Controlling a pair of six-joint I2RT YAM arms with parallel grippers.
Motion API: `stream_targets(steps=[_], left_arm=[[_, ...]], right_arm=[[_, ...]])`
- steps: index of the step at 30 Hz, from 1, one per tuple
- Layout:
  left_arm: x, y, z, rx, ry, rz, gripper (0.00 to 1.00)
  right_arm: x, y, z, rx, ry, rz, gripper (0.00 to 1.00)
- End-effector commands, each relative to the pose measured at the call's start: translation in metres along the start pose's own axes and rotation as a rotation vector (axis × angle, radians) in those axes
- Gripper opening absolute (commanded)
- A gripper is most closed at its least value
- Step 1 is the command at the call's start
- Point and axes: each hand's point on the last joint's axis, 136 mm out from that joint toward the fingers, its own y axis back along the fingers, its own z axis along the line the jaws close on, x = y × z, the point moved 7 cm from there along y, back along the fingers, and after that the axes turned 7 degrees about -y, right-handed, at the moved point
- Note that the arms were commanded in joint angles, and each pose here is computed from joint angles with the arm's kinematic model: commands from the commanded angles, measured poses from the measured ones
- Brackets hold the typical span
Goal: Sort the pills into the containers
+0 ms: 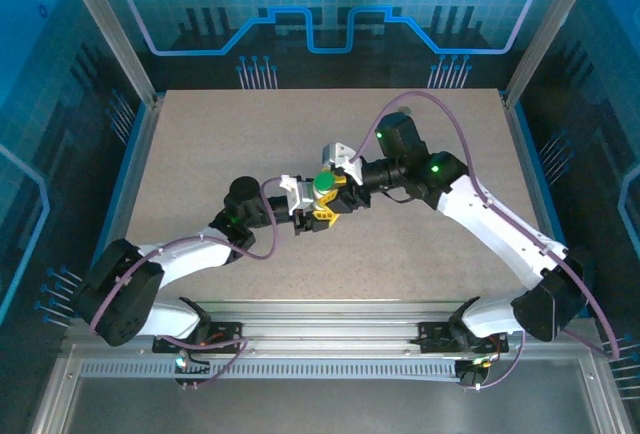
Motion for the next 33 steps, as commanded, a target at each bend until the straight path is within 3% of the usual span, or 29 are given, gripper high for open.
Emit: stream_targets(steps=[1, 5, 7, 8, 9, 15, 20, 23, 28, 33], left_arm=[[-0.020, 0.000, 0.001, 0.005, -0.083, -0.049, 0.11], [-0.021, 0.001, 0.004, -0.040, -0.084, -0.047, 0.39], [-0.021, 0.002, 0.007, -0.076, -0.085, -0.048, 0.60], [-0.021, 0.003, 0.008, -0.092, -0.088, -0.050, 0.74], [-0.020, 0.003, 0.009, -0.105, -0.092, -0.053, 0.98], [-0.014, 0.006, 0.015, -0.198, -0.099, -0.047, 0.99], [-0.010, 0.016, 0.038, -0.455, -0.059, -0.025, 0.99], [-0.013, 0.027, 0.052, -0.627, 0.013, -0.027, 0.99], [-0.019, 0.040, 0.066, -0.788, 0.128, 0.004, 0.99], [-0.018, 0.048, 0.083, -0.947, 0.225, 0.180, 0.99]], right_arm=[[-0.006, 0.000, 0.005, -0.025, 0.021, -0.020, 0.38], [-0.004, 0.002, 0.003, 0.014, 0.011, -0.033, 0.30], [-0.005, 0.004, -0.001, 0.055, -0.003, -0.058, 0.24], [-0.005, 0.006, -0.004, 0.079, -0.014, -0.075, 0.22], [-0.005, 0.009, -0.006, 0.104, -0.030, -0.092, 0.20], [0.008, 0.032, -0.037, 0.338, -0.159, -0.177, 0.19], [0.035, 0.057, -0.085, 0.850, -0.332, -0.189, 0.20], [0.057, 0.064, -0.111, 1.076, -0.429, -0.159, 0.21], [0.086, 0.053, -0.151, 1.224, -0.550, -0.188, 0.21], [0.108, 0.026, -0.191, 1.261, -0.653, -0.165, 0.20]])
